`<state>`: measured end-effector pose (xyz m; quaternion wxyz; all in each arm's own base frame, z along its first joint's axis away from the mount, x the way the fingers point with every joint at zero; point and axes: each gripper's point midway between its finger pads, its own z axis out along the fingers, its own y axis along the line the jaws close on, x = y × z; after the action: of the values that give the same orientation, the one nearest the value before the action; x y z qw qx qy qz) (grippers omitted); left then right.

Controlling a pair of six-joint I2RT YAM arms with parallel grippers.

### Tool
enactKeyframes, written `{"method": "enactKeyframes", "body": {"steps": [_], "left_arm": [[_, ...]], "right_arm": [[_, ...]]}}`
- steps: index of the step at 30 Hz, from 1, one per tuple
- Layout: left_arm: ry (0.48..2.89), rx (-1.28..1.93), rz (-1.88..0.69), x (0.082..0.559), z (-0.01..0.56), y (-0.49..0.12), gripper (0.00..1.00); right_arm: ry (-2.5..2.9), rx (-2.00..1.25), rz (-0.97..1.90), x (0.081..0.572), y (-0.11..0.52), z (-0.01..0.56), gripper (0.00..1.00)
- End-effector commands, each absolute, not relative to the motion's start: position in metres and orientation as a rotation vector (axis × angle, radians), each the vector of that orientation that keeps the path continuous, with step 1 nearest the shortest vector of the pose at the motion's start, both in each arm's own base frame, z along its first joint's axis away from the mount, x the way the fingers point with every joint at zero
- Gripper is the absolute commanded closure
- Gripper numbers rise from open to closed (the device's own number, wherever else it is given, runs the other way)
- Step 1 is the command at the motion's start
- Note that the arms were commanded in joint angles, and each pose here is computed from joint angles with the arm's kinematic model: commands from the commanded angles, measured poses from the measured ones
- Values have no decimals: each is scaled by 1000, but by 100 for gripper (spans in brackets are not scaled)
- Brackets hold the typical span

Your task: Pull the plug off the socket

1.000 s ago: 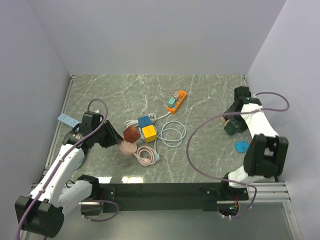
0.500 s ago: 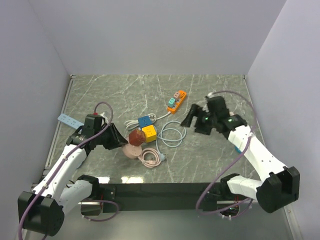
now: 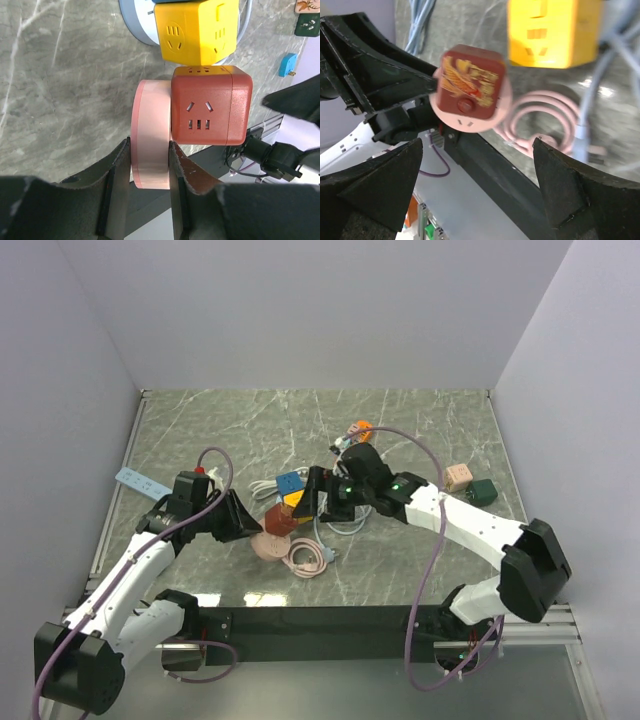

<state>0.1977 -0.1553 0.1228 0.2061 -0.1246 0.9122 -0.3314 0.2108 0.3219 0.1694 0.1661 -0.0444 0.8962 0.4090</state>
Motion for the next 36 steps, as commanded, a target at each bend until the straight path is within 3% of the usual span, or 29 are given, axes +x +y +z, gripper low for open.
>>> {"method": "enactKeyframes", "body": {"steps": [1,18,22,24,25,27,28,29,30,31,33,34,36], "left_arm": [[2434,-289,-1038,204,151,-170,99],[2365,-292,-1059,210,181,-172,99],[2340,-290,-1081,212,190,-174,99],[2336,-288,-1093,212,192,-175,99],[2332,-289,-1096,212,193,-175,99],[2332,-295,-1087,213,193,-174,99],[2334,-301,-1082,213,193,-174,99],[2331,-304,-1076,212,192,-173,99],[2330,-311,-1071,213,192,-172,93],[2330,-325,-1062,213,190,-170,71],[2319,-338,-1055,213,190,-169,50],[2318,-348,-1042,213,188,-167,34],[2321,-357,-1026,211,185,-165,26]], "right_arm": [[2439,-113,1247,222,353,201,3],[2697,-89,958,227,392,151,2],[2714,-91,988,224,397,143,11],[2706,-99,1033,223,402,145,33],[2709,-96,1039,222,402,144,52],[2696,-102,1069,221,405,148,70],[2693,-103,1077,221,404,149,90],[2689,-102,1081,221,404,151,99],[2685,-105,1080,221,404,152,100],[2688,-102,1080,220,403,152,100],[2680,-101,1104,220,403,157,100],[2682,-95,1108,220,403,157,100],[2673,-85,1121,221,401,161,100]]}}
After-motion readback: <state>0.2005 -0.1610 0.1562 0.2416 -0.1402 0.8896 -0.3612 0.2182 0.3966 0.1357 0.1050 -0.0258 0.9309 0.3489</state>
